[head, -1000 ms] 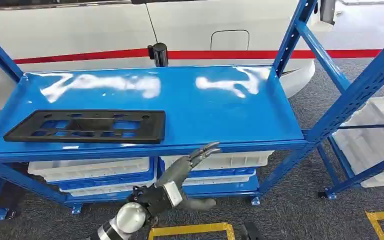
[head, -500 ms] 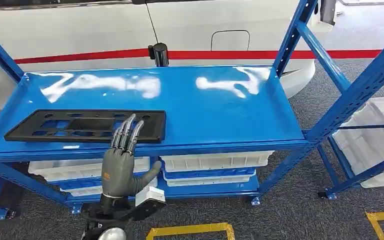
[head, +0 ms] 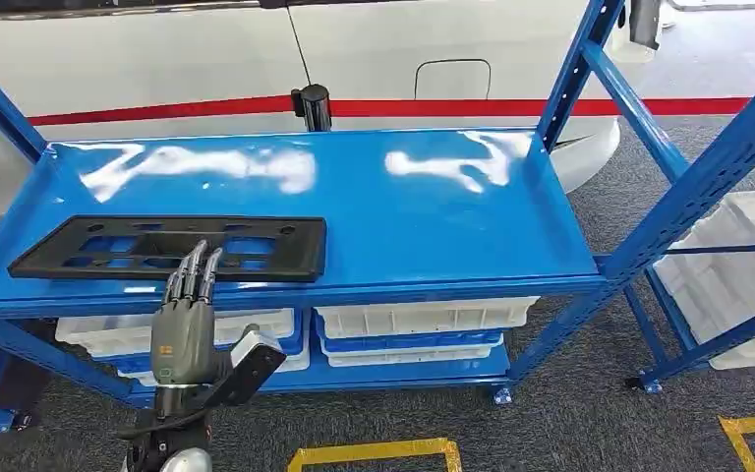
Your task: Take the parts from the cabinet and place them on the table.
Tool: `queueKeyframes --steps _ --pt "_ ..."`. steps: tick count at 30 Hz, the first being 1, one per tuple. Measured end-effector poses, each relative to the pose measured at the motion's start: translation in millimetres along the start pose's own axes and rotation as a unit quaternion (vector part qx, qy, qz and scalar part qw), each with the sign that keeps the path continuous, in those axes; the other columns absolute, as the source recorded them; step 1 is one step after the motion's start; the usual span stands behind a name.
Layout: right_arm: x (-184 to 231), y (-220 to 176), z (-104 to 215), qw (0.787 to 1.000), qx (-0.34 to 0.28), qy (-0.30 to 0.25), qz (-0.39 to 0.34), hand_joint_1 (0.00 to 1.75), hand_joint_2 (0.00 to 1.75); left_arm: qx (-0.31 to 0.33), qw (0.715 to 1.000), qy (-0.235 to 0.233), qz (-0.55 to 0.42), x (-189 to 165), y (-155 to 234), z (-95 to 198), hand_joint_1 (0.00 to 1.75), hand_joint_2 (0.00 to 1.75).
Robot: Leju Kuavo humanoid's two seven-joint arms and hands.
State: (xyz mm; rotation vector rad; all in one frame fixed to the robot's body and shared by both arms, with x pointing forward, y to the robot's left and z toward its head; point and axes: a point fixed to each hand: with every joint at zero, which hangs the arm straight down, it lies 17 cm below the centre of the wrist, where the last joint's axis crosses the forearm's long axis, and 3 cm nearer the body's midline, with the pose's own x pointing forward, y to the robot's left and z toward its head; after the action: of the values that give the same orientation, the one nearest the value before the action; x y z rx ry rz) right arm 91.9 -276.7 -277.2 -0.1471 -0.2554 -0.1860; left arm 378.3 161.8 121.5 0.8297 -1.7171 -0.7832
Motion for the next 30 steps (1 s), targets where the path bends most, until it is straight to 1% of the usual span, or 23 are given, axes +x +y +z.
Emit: queueKeyframes --steps 4,8,21,26,30 --pt "-0.3 -1.3 -0.2 1.0 -0.003 0.001 -0.006 0.0 0.0 0.005 0.999 0.032 -0.038 -20.4 4.7 5.2 0.0 1.75" --pt "-0.3 -2.0 -0.3 1.0 -0.004 0.002 -0.009 0.0 0.0 0.021 0.997 0.063 -0.049 -40.8 18.7 9.0 0.0 1.75" --pt "-2.6 -1.7 -0.1 1.0 -0.003 0.005 -0.004 0.0 0.0 0.065 0.984 0.1 -0.129 -77.6 54.9 7.0 0.0 1.75" --pt "-2.9 -1.6 -0.1 1.0 -0.003 0.006 0.0 0.0 0.0 0.061 0.982 0.12 -0.135 -97.7 55.0 -3.4 0.0 1.75" --pt "-2.1 -0.9 -0.1 1.0 -0.001 0.004 0.005 0.0 0.0 0.039 0.981 0.138 -0.13 -116.1 43.0 -13.9 0.0 1.75"
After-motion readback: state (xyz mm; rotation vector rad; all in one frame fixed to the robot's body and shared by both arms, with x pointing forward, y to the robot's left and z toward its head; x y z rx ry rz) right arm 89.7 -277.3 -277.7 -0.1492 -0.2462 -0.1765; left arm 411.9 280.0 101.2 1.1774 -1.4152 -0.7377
